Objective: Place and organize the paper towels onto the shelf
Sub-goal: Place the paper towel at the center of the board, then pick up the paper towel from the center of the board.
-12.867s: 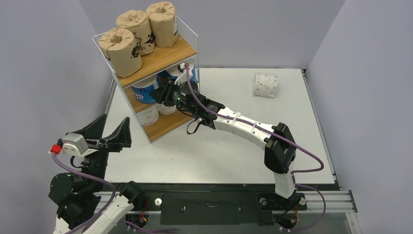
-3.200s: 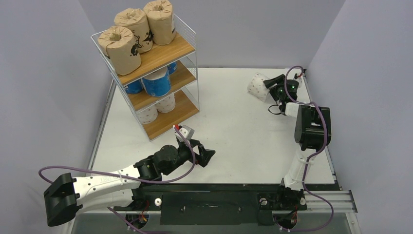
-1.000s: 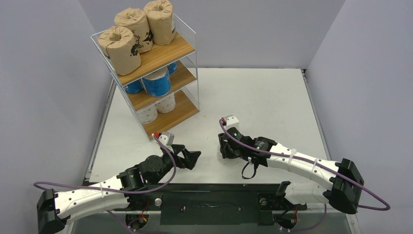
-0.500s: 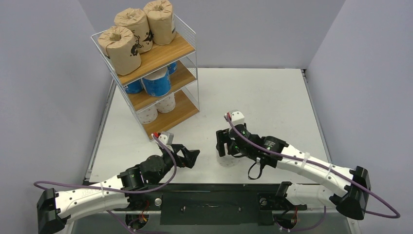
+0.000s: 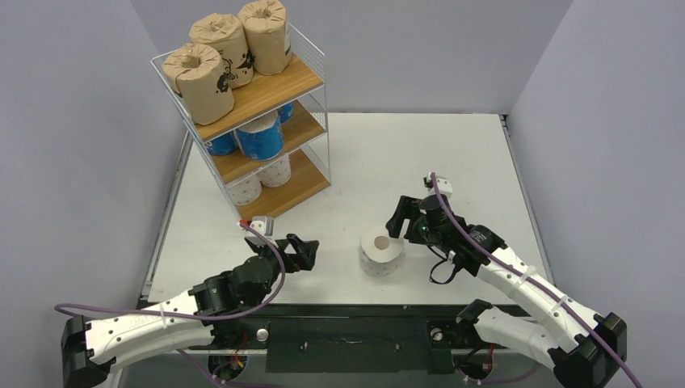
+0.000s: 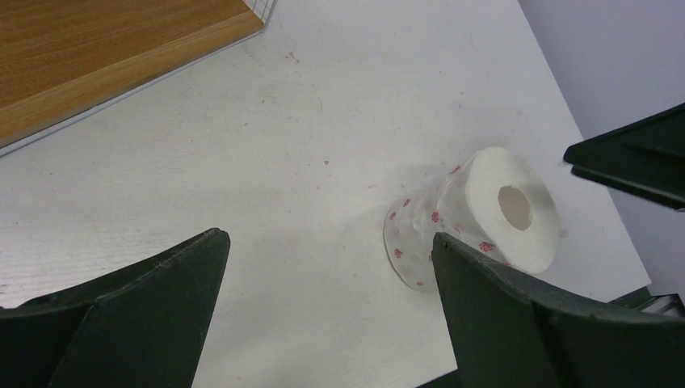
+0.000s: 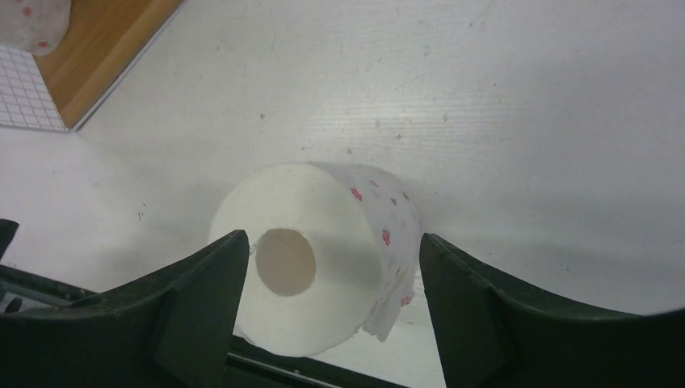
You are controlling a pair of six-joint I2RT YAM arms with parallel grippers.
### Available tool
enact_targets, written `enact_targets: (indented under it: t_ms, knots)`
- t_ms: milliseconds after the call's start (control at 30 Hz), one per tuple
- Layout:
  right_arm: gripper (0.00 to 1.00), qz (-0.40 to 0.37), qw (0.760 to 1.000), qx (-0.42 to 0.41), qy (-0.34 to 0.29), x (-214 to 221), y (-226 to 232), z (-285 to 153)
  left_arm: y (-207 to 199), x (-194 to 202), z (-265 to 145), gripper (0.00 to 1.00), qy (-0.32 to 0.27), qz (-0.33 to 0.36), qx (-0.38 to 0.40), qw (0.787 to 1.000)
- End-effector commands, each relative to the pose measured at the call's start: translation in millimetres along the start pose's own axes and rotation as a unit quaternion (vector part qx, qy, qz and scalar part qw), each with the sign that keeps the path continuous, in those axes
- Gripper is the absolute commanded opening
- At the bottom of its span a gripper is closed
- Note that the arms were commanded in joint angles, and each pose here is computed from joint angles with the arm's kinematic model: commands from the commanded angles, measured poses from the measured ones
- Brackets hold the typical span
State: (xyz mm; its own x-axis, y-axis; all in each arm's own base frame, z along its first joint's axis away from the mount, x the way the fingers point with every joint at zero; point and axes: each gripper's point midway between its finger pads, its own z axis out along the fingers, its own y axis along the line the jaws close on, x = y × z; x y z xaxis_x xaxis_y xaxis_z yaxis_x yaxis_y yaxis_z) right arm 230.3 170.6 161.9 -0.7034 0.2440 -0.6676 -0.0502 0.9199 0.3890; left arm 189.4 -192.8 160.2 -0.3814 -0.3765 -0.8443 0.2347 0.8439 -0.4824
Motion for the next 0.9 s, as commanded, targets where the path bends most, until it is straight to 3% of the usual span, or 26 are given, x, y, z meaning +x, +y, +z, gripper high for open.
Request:
enact_targets:
  t_ms: [0,433,867]
  knots:
    - [0.73,0.004,0.998,-0.060,0.035,16.1,17.8,2.2,-7.6,-23.8,-6.6,0.96,-0.029,-0.041,0.010,0.999]
    - [0.71,-0.013,0.996,-0.046,0.076,46.5,0.9,10.4,-6.9,-18.1,-8.9,0.96,-0.034,-0.042,0.037,0.998]
    - [0.53,-0.008,0.997,-0.028,0.077,51.0,-5.5,22.8,-4.0,-22.4,-11.8,0.97,-0.045,-0.038,0.040,0.997]
